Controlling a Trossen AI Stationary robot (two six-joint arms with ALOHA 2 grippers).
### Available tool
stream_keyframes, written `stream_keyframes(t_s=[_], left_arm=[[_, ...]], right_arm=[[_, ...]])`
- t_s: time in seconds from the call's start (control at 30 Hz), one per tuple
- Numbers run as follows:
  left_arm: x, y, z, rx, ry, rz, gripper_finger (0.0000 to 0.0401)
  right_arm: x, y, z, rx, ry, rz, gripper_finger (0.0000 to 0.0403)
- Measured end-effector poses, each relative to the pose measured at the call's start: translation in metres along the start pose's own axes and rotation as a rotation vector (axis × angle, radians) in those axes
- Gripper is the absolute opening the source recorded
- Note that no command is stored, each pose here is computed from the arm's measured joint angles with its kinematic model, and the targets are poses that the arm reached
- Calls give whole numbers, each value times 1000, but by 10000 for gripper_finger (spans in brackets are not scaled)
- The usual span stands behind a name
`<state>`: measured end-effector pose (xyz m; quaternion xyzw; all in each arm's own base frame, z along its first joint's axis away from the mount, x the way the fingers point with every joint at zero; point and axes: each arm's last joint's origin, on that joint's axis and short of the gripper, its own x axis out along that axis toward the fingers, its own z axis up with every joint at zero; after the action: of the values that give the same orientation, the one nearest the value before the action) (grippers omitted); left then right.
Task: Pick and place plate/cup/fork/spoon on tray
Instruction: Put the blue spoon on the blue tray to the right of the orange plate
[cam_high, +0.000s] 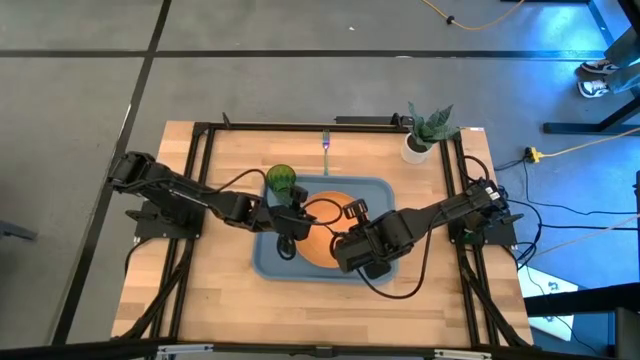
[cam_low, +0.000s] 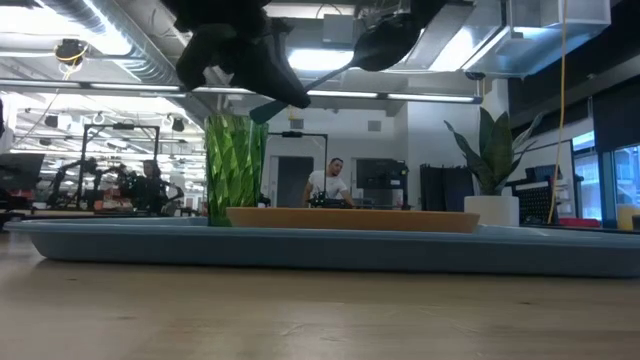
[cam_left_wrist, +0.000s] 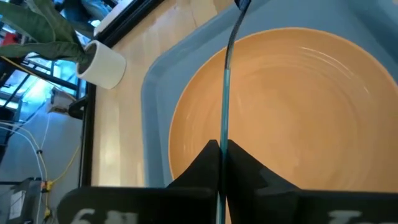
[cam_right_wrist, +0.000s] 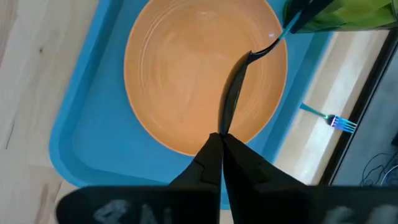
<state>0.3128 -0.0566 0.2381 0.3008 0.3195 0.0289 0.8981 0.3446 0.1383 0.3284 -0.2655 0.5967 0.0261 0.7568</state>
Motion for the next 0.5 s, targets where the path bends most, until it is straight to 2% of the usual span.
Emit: stream_keyframes(t_s=[0.13, 0.33, 0.5], left_arm=[[-2, 2, 2, 11, 33, -15, 2], [-4, 3, 2, 12, 59, -19, 2], [-4, 2, 0, -3, 77, -36, 1]], right_arm=[[0, 0, 1, -12, -5, -4, 35], [0, -2, 0, -16, -2, -73, 66], [0, -3, -2, -24, 25, -111, 72]])
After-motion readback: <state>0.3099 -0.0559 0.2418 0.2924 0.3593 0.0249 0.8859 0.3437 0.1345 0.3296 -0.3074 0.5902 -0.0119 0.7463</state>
